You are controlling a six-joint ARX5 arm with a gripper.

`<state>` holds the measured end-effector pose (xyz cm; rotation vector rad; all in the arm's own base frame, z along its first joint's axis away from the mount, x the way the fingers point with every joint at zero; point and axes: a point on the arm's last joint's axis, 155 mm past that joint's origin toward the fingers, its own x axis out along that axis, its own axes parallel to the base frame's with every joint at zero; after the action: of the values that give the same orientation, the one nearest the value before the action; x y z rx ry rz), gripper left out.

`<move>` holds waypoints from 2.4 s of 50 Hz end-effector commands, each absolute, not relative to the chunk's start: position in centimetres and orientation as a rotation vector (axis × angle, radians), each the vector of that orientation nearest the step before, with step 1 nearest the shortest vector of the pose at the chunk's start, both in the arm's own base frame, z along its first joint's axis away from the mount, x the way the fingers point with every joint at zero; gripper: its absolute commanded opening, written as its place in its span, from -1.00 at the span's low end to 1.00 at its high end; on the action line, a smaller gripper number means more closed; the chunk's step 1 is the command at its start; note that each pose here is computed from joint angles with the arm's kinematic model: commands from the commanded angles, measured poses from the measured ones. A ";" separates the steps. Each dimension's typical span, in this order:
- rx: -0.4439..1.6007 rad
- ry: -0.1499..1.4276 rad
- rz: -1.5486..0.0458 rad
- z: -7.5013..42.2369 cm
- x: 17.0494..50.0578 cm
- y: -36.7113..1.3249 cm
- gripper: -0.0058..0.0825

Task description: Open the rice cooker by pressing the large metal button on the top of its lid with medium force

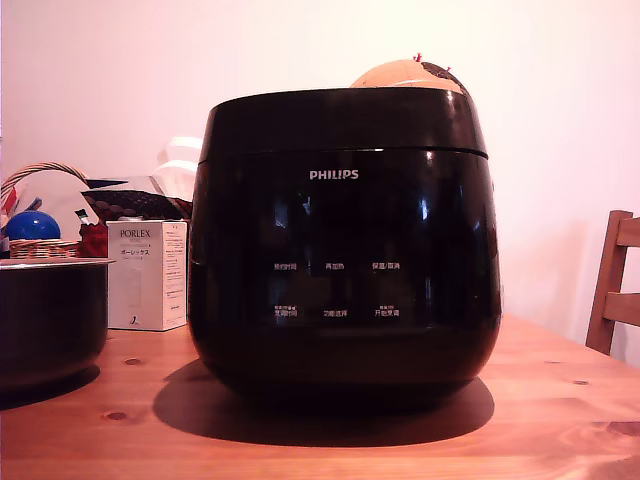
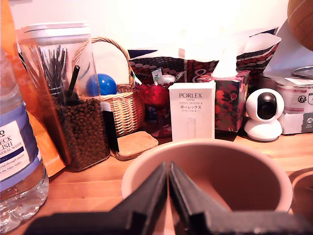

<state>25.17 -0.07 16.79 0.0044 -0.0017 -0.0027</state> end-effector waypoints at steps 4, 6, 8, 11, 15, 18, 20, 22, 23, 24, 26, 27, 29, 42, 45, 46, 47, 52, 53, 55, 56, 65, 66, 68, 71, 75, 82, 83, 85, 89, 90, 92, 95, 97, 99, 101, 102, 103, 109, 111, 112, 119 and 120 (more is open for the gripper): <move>-0.027 -0.178 -0.140 21.4 24.5 -2.5 -0.91; -0.027 -0.178 -0.141 21.4 24.5 -2.5 -0.91; -0.039 -0.178 -0.142 21.4 24.5 -2.5 -0.91; -0.041 -0.177 -0.142 21.4 24.5 -2.5 -0.91; -0.041 -0.177 -0.142 21.4 24.5 -2.5 -0.91; -0.042 -0.177 -0.142 21.4 24.5 -2.5 -0.91; -0.042 -0.178 -0.145 21.4 24.5 -2.6 -0.91; -0.093 -0.179 -0.159 21.5 24.5 -2.8 -0.91; -0.092 -0.182 -0.166 21.6 24.4 -2.9 -0.91; -0.091 -0.185 -0.171 21.7 24.4 -3.0 -0.91; -0.163 -0.185 -0.186 21.9 24.3 -3.1 -0.91; -0.162 -0.187 -0.190 22.1 24.3 -3.2 -0.91; -0.254 -0.183 -0.211 22.4 24.2 -3.4 -0.91; -0.340 -0.101 -0.502 25.0 21.6 -8.4 -0.91; -0.340 -0.049 -0.576 25.1 20.8 -9.7 -0.91; -0.340 -0.031 -0.599 25.2 20.5 -10.1 -0.91; -0.341 -0.011 -0.626 25.2 20.2 -10.6 -0.91; -0.352 0.077 -0.723 25.4 19.2 -12.2 -0.91; -0.349 0.088 -0.742 25.5 19.1 -12.5 -0.91; -0.350 0.108 -0.771 25.8 18.9 -13.0 -0.91; -0.332 0.108 -0.782 25.9 18.9 -13.1 -0.91; -0.252 0.130 -0.834 26.7 19.7 -14.2 -0.91; -0.241 0.133 -0.840 26.7 19.8 -14.3 -0.91; -0.246 0.151 -0.854 26.7 20.0 -14.7 -0.91; -0.249 0.170 -0.880 26.8 20.3 -15.3 -0.91; -0.174 0.144 -0.931 27.1 20.7 -16.4 -0.91; -0.142 0.148 -1.020 27.1 21.2 -18.9 -0.91; -0.141 0.150 -1.027 27.0 21.3 -19.3 -0.91; -0.128 0.150 -1.044 26.8 21.5 -20.1 -0.91; -0.119 0.147 -1.074 26.5 21.8 -21.7 -0.91; -0.100 0.135 -1.083 26.5 21.9 -22.1 -0.91; -0.097 0.133 -1.090 26.5 22.0 -22.8 -0.91; -0.073 0.120 -1.099 26.5 22.3 -24.0 -0.91; -0.054 0.108 -1.107 26.7 22.5 -24.7 -0.91; -0.033 0.099 -1.114 26.9 22.7 -25.5 -0.91; -0.031 0.104 -1.125 27.1 22.8 -26.3 -0.91; -0.009 0.095 -1.132 27.2 22.9 -26.7 -0.91; -0.009 0.099 -1.137 27.3 23.0 -27.0 -0.91; 0.038 0.092 -1.171 27.8 23.7 -29.2 -0.91; 0.058 0.087 -1.183 27.9 24.0 -29.9 -0.91; 0.059 0.093 -1.185 27.8 24.2 -30.2 -0.91; 0.089 0.106 -1.193 27.4 25.4 -32.0 -0.91; 0.091 0.112 -1.193 27.3 25.6 -32.2 -0.91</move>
<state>25.19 -31.70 28.12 0.0744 0.0975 -1.1907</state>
